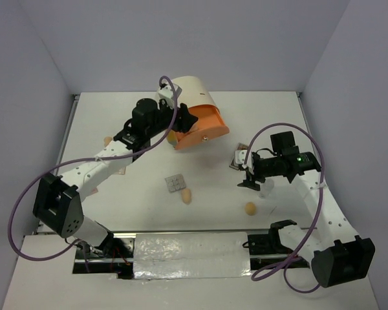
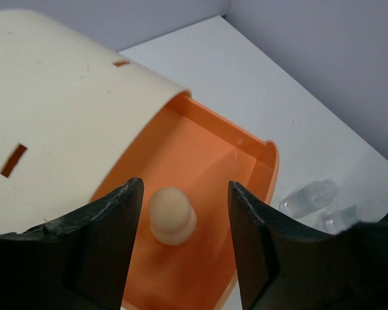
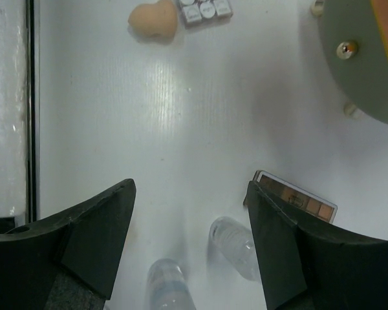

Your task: Organize the makeup

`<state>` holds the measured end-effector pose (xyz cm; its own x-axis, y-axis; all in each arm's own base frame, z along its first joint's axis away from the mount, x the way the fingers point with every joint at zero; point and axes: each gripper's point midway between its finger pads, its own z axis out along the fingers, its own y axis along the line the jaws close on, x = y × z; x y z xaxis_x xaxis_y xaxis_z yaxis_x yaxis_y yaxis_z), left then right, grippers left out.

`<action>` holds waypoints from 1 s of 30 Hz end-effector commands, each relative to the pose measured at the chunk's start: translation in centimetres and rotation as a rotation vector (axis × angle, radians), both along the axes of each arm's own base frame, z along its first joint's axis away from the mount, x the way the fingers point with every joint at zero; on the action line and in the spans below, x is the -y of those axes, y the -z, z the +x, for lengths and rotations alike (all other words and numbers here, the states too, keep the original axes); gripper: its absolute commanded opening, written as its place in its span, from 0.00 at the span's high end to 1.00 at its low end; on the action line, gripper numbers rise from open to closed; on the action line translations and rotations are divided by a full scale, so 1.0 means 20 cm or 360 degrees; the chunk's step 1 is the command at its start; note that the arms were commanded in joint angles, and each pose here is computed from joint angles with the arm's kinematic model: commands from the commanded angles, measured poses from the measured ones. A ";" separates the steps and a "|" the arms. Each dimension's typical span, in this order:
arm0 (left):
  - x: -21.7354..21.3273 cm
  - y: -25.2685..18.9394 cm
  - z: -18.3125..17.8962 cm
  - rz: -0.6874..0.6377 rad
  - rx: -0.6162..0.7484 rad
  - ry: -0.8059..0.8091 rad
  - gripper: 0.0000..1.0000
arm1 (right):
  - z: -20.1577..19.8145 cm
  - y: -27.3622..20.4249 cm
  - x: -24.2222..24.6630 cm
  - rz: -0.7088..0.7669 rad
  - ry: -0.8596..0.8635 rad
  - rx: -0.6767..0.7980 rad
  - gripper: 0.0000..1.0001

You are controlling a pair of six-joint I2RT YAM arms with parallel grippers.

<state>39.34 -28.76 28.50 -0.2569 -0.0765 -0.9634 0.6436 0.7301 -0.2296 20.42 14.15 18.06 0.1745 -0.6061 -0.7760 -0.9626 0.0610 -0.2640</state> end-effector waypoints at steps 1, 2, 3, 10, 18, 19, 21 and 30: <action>0.01 -0.30 0.01 -0.0102 0.0202 -0.0008 0.32 | -0.04 0.08 0.06 -0.0156 -0.0105 0.0027 0.23; 0.00 -0.34 -0.01 -0.0114 0.0213 -0.0003 0.32 | -0.06 0.12 0.08 -0.0197 -0.0123 -0.0023 0.22; 0.00 -0.39 -0.02 -0.0136 0.0235 -0.0001 0.32 | -0.07 0.13 0.08 -0.0224 -0.0181 0.0004 0.22; -0.19 -0.56 -0.16 -0.0191 0.0307 -0.0162 0.60 | -0.29 0.32 0.18 -0.0475 -0.0598 -0.0215 0.28; -0.48 -0.30 -0.49 -0.0239 0.0139 -0.0344 0.35 | -0.37 0.52 0.29 -0.0801 -0.0742 -0.0347 0.29; -0.49 -0.26 -0.52 -0.0254 0.0108 -0.0357 0.34 | -0.35 0.55 0.28 -0.0819 -0.0736 -0.0338 0.29; -0.54 -0.16 -0.59 -0.0308 0.0033 -0.0391 0.30 | -0.36 0.59 0.29 -0.0849 -0.0705 -0.0376 0.30; -0.60 0.10 -0.70 -0.0310 -0.0124 -0.0423 0.30 | -0.26 0.69 0.26 -0.0881 -0.0590 -0.0367 0.36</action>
